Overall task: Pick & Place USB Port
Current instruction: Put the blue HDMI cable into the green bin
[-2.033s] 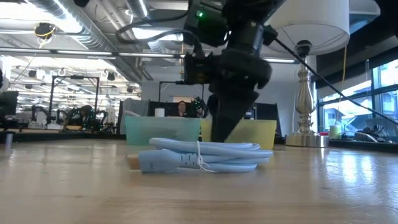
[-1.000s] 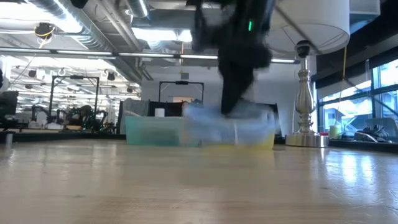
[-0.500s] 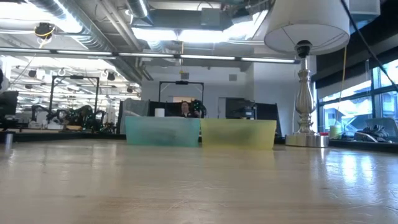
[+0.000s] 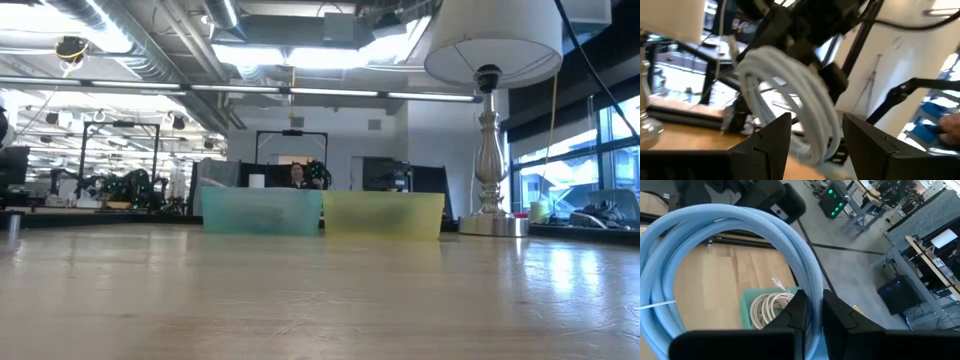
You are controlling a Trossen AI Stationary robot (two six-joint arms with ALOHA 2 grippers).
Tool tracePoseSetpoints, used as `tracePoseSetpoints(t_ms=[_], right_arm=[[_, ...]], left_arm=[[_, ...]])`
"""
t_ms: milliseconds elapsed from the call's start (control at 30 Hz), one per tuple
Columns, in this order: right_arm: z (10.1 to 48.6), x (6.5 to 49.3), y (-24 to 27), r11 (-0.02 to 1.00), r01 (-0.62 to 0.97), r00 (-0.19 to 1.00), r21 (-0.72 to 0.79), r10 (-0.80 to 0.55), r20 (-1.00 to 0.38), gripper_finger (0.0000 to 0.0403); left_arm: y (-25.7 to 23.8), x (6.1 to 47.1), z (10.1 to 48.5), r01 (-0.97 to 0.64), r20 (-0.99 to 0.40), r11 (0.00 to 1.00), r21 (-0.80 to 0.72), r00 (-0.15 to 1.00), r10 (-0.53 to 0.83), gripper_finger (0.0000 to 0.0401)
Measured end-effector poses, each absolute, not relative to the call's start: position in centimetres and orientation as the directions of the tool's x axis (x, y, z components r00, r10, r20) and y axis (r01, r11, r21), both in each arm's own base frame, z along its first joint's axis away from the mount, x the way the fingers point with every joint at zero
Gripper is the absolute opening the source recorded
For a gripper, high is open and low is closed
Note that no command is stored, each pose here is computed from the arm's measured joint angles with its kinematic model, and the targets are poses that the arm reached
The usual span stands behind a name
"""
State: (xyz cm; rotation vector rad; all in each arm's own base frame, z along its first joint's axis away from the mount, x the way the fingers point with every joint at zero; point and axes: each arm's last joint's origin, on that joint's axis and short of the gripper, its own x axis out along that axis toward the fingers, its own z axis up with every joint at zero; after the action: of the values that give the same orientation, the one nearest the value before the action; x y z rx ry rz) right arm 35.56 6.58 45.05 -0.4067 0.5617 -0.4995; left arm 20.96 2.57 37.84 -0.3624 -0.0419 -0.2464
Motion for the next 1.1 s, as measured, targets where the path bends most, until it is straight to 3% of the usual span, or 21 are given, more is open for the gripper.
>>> tracePoseSetpoints(t_ms=[233, 567, 867, 967, 1100], right_arm=[[45.1, 35.6, 6.6, 0.8, 0.323, 0.738, -0.505, -0.547, -0.394, 0.0033], [45.2, 35.8, 6.1, 0.785, 0.308, 0.739, -0.537, -0.553, -0.385, 0.0033], [45.2, 36.1, 5.2, 0.79, 0.289, 0.743, -0.54, -0.541, -0.393, 0.0033], [45.3, 36.2, 5.1, 0.788, 0.282, 0.748, -0.547, -0.538, -0.389, 0.0033], [45.4, 36.4, 4.6, 0.795, 0.278, 0.756, -0.539, -0.527, -0.389, 0.0033]], left_arm=[[4.0, 22.4, 36.8, 0.303, 0.054, 0.859, -0.413, 0.95, -0.309, 0.0173], [4.2, 23.6, 37.0, 0.423, 0.122, 0.803, -0.419, 0.903, -0.412, 0.0173], [4.2, 23.6, 37.0, 0.428, 0.126, 0.804, -0.413, 0.901, -0.415, 0.0168], [4.2, 23.6, 37.0, 0.432, 0.126, 0.816, -0.384, 0.9, -0.417, 0.0131], [4.1, 23.6, 37.0, 0.465, 0.127, 0.814, -0.349, 0.884, -0.451, 0.0037]])
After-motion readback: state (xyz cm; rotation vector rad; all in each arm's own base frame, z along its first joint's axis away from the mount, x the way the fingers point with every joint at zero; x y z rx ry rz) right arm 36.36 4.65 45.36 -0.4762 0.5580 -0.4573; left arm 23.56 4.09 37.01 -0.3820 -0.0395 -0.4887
